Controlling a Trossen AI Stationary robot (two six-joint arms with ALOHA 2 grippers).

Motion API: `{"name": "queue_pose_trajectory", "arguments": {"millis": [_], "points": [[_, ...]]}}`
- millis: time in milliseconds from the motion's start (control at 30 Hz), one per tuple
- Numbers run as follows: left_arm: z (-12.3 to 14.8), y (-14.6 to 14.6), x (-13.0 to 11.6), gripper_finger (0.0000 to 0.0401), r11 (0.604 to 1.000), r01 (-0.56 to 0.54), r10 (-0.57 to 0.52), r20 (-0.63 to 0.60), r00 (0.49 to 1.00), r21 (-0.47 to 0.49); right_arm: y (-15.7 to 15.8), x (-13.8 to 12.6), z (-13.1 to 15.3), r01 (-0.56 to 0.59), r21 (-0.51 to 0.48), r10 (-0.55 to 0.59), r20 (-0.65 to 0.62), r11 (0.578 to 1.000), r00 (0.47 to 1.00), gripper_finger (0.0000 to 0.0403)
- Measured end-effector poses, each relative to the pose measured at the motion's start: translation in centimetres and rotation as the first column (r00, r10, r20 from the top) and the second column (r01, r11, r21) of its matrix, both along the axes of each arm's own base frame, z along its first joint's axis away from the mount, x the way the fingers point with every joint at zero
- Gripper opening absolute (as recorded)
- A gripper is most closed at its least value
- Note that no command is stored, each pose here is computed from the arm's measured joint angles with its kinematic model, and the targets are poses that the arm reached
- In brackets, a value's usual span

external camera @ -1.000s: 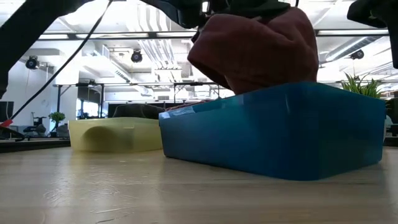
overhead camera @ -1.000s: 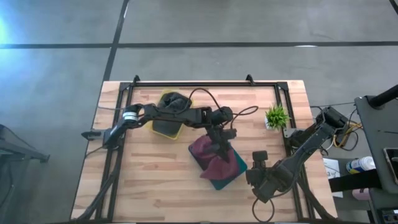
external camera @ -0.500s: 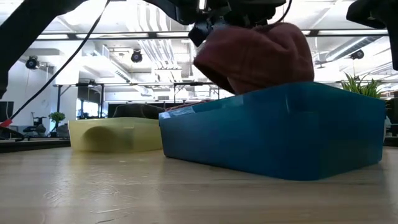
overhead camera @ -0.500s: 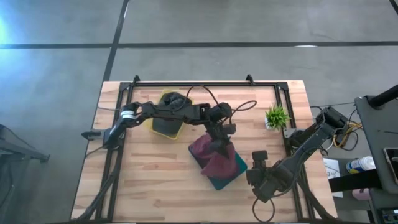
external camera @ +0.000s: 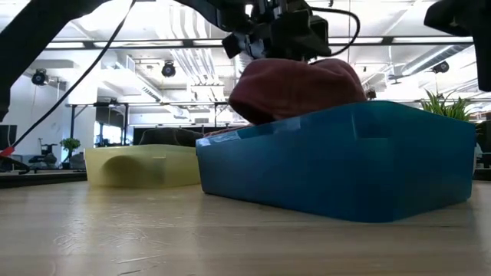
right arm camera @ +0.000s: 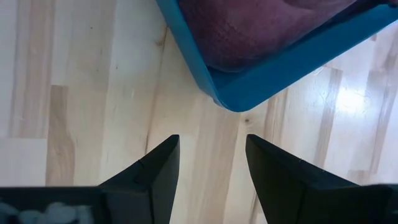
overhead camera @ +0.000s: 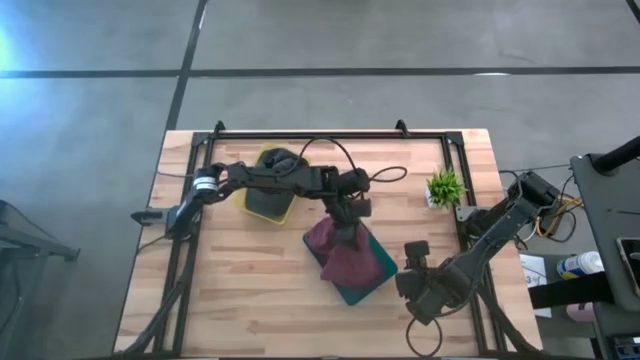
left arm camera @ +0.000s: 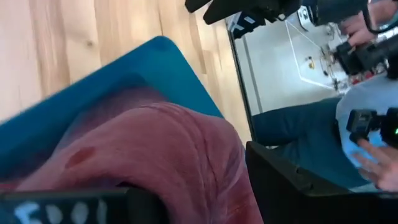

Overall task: Pick & Place hat
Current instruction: Put the red cap into the blue bin

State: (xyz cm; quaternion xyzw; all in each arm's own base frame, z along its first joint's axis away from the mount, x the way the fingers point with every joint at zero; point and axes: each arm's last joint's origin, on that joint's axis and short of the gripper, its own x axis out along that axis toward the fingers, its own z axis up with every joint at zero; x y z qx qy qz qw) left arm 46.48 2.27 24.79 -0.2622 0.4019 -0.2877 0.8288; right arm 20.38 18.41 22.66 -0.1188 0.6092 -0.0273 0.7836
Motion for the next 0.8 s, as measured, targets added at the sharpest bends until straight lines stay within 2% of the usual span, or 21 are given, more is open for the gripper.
{"name": "queue_pose_trajectory", "arguments": {"millis": [233, 467, 633, 800], "points": [[0.3, -0.1, -0.2, 0.0181, 0.998, -0.061, 0.059, -0.072, 0.996, -0.03, -0.2, -0.1, -0.3, -0.002, -0.023, 0.002, 0.008, 1.0, 1.0, 0.0178], [1.9, 2.2, -2.5, 0.0185, 0.992, -0.127, 0.122, -0.185, 0.975, -0.017, -0.3, -0.2, -0.6, -0.001, -0.028, 0.001, 0.003, 1.0, 1.0, 0.0178], [2.5, 3.2, -4.5, 0.0185, 0.986, -0.169, 0.156, -0.33, 0.931, -0.009, -0.5, -0.4, -0.6, 0.002, -0.031, -0.002, 0.001, 1.0, 1.0, 0.0178], [3.3, 1.6, -6.9, 0.0184, 0.993, -0.117, 0.106, -0.475, 0.874, 0.006, -0.6, -0.5, -0.6, 0.006, -0.03, -0.006, 0.003, 1.0, 1.0, 0.0178]]}}
